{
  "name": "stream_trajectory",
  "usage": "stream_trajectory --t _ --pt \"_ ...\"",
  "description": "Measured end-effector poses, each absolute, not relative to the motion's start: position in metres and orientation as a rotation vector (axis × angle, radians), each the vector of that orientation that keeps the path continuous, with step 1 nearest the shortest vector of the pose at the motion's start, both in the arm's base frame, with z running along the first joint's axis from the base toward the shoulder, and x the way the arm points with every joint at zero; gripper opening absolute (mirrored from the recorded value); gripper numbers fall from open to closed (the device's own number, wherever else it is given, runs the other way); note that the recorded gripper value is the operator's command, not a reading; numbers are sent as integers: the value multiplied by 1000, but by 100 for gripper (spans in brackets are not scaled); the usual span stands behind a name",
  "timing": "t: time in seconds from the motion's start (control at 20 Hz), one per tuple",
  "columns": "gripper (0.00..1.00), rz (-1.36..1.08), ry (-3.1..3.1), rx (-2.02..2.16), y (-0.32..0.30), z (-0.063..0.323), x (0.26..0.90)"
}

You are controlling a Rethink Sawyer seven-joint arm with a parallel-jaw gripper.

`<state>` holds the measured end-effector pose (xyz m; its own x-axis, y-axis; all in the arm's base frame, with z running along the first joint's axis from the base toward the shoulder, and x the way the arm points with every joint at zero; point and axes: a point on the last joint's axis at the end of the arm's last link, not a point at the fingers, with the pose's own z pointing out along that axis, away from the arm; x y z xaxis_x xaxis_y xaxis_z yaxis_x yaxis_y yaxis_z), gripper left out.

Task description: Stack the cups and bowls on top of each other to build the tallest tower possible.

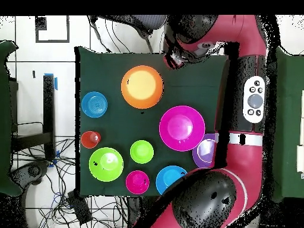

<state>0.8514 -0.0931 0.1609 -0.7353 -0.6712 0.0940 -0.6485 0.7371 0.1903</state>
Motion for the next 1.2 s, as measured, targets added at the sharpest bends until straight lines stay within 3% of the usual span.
stream_trajectory --t 1.2 --pt "100 -212 -2858 1049 -76 158 860"
